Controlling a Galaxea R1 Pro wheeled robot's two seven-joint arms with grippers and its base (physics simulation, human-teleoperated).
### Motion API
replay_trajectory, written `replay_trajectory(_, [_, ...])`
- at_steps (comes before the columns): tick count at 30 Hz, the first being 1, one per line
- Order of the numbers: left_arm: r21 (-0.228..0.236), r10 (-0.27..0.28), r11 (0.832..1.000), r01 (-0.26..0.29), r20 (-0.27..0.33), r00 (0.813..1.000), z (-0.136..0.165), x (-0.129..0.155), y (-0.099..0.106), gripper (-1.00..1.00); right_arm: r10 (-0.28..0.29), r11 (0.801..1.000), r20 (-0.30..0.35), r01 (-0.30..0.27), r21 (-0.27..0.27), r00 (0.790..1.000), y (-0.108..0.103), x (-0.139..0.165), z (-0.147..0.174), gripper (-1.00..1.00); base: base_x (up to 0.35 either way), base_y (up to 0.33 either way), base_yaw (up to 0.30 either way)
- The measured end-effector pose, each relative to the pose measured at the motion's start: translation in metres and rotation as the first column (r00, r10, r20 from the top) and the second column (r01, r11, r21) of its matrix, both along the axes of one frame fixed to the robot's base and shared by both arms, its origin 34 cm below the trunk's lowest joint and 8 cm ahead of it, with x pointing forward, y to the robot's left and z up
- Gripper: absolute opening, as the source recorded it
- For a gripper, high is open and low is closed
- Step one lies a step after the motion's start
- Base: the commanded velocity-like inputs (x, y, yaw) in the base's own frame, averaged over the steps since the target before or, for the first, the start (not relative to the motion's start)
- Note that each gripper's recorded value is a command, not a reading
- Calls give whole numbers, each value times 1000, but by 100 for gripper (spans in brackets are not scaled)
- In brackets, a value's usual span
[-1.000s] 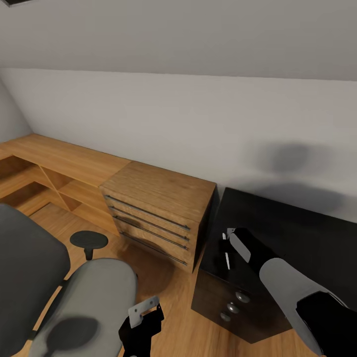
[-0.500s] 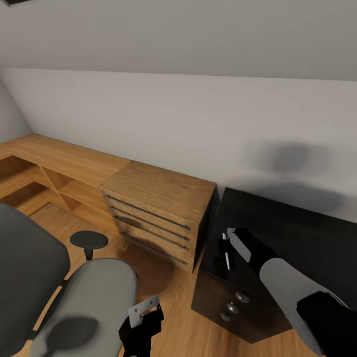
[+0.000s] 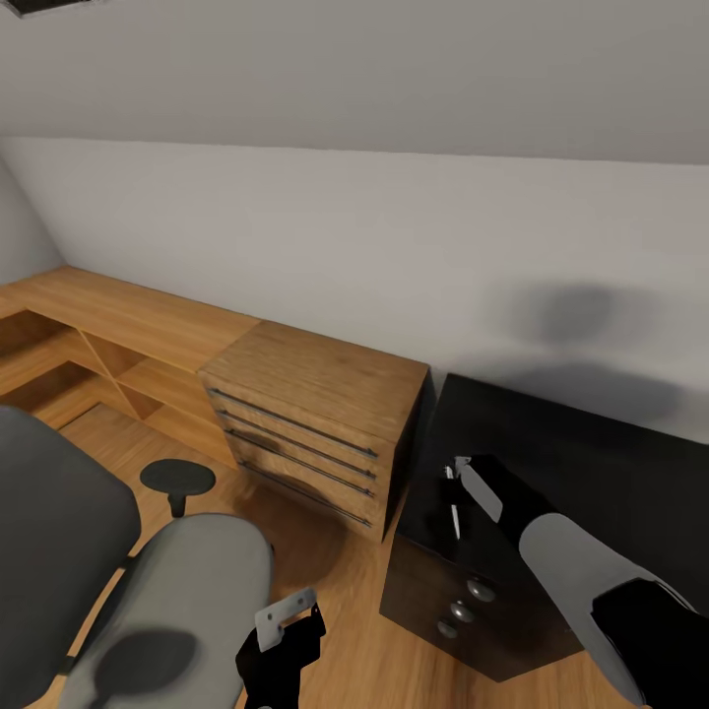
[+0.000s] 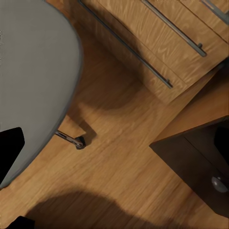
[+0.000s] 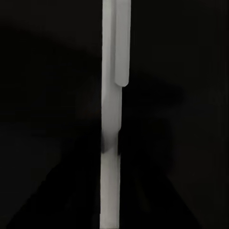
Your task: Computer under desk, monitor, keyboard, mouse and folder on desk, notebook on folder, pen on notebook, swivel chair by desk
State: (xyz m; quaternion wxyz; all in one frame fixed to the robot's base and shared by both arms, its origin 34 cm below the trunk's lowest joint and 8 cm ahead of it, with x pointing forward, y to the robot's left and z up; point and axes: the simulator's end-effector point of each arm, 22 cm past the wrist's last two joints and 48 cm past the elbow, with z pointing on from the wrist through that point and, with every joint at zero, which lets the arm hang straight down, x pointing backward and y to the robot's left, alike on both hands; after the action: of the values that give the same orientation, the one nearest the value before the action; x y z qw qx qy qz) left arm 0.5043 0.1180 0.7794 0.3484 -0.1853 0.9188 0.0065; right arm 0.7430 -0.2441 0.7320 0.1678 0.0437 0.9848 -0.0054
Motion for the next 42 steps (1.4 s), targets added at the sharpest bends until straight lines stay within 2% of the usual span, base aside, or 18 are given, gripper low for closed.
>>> replay_trajectory(3, [0,0,1000,0,0,1000,3,-1,0,100,-2,1000,16,2,1,1000,-4,5,9,-100,0,0,0])
replay_trajectory(7, [2,-1,1000,1,-2,1000,7,-2,0,100,8,1000,119,-8,1,993,-14,33,47,-100,0,0,0])
replay_trajectory(9, [3,-1,1000,1,-4,1000,9,-3,1,100,12,1000,140,-13,8,990,-17,32,54,-100,-17,0,0])
replay_trajectory(11, [4,-2,1000,2,-5,1000,11,-3,1,100,24,999,190,-29,23,982,-22,34,74,-100,-213,0,0])
replay_trajectory(13, [4,-2,1000,2,-6,1000,13,-4,1,100,31,999,227,-33,7,973,-36,35,89,-100,-303,0,0])
replay_trajectory(20, [5,-2,1000,2,-7,1000,20,-6,1,100,6,1000,237,0,-27,971,-59,31,102,-100,-331,0,0])
replay_trajectory(27, [8,-2,1000,2,-10,1000,26,-9,1,100,-53,999,257,54,2,965,-73,34,118,-100,-143,0,0])
replay_trajectory(29, [9,-2,1000,2,-11,1000,28,-10,1,100,-84,996,278,81,24,957,-79,38,129,-100,-13,0,0])
replay_trajectory(37, [16,-4,1000,4,-18,1000,29,-12,3,100,-97,995,298,92,31,950,-82,41,140,-100,-3,0,-14])
replay_trajectory(42, [20,-13,1000,13,-25,1000,26,-15,1,100,-104,995,300,98,33,948,-85,41,141,-100,0,0,-224])
